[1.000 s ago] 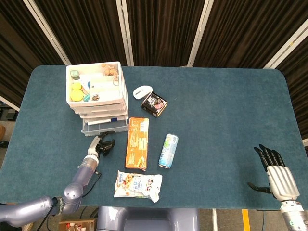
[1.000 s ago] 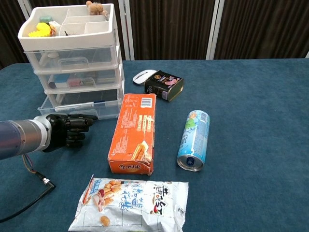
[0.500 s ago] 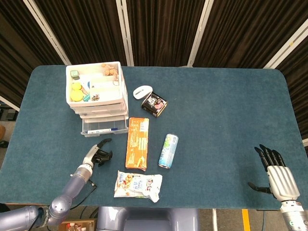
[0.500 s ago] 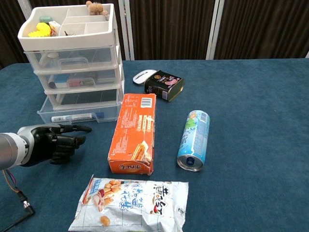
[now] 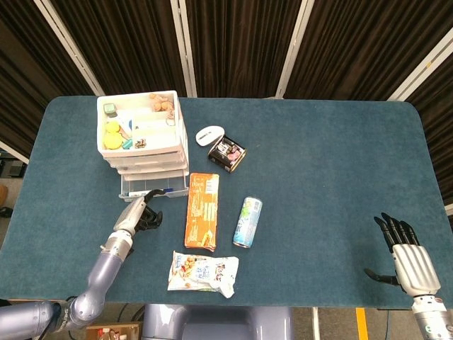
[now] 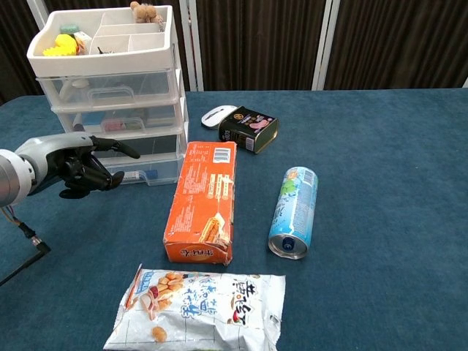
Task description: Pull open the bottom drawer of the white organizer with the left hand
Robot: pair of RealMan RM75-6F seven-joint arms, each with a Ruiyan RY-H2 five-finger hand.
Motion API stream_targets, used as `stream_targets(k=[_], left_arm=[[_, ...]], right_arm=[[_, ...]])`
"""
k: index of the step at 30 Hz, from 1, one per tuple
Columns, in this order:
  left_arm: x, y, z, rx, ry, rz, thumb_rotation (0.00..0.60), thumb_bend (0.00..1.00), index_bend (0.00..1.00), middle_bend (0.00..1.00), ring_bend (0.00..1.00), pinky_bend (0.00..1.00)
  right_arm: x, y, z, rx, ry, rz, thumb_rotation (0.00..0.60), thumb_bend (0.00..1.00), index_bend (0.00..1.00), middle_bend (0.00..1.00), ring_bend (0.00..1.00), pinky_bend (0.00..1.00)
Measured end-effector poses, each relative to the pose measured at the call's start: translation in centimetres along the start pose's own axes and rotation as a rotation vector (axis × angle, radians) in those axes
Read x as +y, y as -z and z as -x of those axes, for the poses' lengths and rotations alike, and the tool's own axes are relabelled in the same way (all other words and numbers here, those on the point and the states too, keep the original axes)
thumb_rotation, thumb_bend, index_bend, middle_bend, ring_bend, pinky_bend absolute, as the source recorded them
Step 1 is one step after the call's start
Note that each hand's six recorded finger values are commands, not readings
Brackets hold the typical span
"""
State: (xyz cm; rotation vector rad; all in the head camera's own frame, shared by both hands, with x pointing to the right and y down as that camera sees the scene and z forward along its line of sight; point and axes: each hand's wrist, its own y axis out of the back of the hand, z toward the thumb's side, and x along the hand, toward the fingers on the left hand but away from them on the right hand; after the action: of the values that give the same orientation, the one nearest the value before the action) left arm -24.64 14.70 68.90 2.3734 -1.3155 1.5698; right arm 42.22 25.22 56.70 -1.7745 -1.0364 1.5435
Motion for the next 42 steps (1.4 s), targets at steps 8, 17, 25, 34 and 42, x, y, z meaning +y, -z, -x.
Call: stream_targets(k=[8, 17, 25, 34, 42], left_arm=[[1.0, 0.1, -1.6, 0.097, -0.025, -0.103, 0.600, 0.58, 0.20, 1.00, 0.97, 0.93], [0.5, 0.4, -3.1, 0.175, -0.011, -0.128, 0.600, 0.58, 0.22, 1.00, 0.97, 0.93], [0.1, 0.7, -2.8, 0.195, 0.017, -0.122, 0.600, 0.59, 0.32, 1.00, 0.98, 0.93], [0.3, 0.9, -1.7, 0.190, 0.050, -0.092, 0.600, 0.60, 0.40, 1.00, 0.98, 0.93], [-0.2, 1.0, -0.5, 0.180, 0.099, -0.085, 0.600, 0.59, 0.32, 1.00, 0.97, 0.93]], right_arm=[[0.0, 0.0, 0.0, 0.001, -0.002, 0.004, 0.600, 0.10, 0.00, 0.00, 0.00, 0.00], [0.0, 0.0, 0.0, 0.000, -0.002, 0.003, 0.600, 0.10, 0.00, 0.00, 0.00, 0.00], [0.0, 0.0, -0.1, -0.002, -0.003, 0.004, 0.600, 0.10, 0.00, 0.00, 0.00, 0.00], [-0.1, 0.0, -0.1, -0.004, -0.006, 0.007, 0.600, 0.10, 0.00, 0.00, 0.00, 0.00], [-0.1, 0.0, -0.1, -0.004, -0.004, 0.008, 0.600, 0.10, 0.00, 0.00, 0.00, 0.00]])
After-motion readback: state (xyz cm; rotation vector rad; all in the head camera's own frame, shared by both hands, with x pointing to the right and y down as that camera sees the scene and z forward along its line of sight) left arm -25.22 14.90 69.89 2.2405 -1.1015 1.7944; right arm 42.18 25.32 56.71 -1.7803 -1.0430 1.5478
